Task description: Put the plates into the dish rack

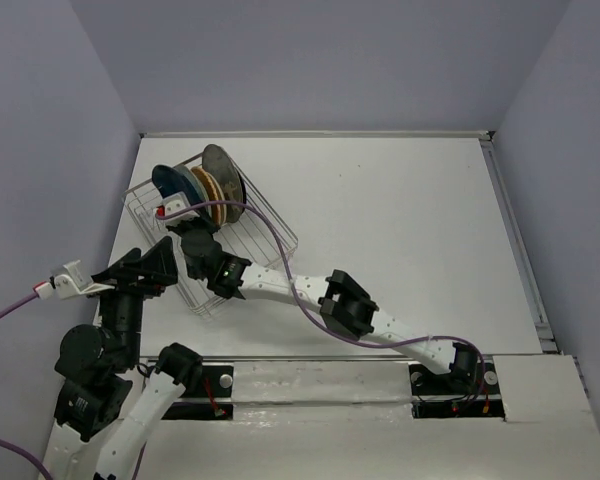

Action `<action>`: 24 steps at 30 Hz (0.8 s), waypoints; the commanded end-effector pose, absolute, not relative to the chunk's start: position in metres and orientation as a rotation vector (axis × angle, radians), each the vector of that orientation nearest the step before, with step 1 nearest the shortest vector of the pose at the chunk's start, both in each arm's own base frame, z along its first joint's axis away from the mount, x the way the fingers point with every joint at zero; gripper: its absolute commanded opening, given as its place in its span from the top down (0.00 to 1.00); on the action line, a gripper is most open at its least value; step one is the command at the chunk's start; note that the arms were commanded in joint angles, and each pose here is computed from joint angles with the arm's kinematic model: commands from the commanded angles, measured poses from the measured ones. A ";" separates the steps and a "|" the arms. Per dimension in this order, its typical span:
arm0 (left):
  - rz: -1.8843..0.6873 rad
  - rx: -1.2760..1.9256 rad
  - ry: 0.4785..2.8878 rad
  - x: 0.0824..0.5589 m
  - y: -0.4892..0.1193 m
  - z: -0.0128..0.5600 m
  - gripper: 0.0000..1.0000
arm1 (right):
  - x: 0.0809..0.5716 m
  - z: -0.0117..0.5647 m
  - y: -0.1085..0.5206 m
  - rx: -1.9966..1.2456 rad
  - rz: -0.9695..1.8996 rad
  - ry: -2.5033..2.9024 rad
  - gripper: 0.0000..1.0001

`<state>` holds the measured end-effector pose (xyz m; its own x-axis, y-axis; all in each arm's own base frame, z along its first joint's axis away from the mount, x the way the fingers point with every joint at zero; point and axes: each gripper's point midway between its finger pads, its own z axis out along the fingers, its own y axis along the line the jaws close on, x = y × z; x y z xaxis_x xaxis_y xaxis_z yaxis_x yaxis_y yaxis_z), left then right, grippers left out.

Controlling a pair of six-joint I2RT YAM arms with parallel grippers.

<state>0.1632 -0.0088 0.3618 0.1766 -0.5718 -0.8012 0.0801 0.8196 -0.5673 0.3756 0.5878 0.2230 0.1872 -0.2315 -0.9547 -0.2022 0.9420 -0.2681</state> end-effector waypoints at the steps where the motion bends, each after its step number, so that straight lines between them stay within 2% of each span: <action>1: -0.472 -0.482 1.273 0.162 0.000 0.367 0.01 | 0.368 0.254 0.593 -0.290 0.056 1.312 0.93; 11: -0.456 -0.506 1.269 0.163 0.004 0.362 0.01 | 0.348 0.207 0.607 -0.446 -0.055 1.311 0.93; 16: -0.455 -0.506 1.273 0.163 0.003 0.360 0.01 | 0.338 0.178 0.597 -0.538 -0.211 1.290 0.93; 17: -0.453 -0.506 1.276 0.163 0.003 0.359 0.01 | 0.337 0.190 0.589 -0.493 -0.207 1.280 0.93; 18: -0.455 -0.507 1.276 0.163 0.003 0.359 0.01 | 0.336 0.168 0.584 -0.541 -0.250 1.291 0.93; 24: -0.472 -0.504 1.276 0.164 0.000 0.358 0.01 | 0.330 0.188 0.554 -0.506 -0.271 1.291 0.93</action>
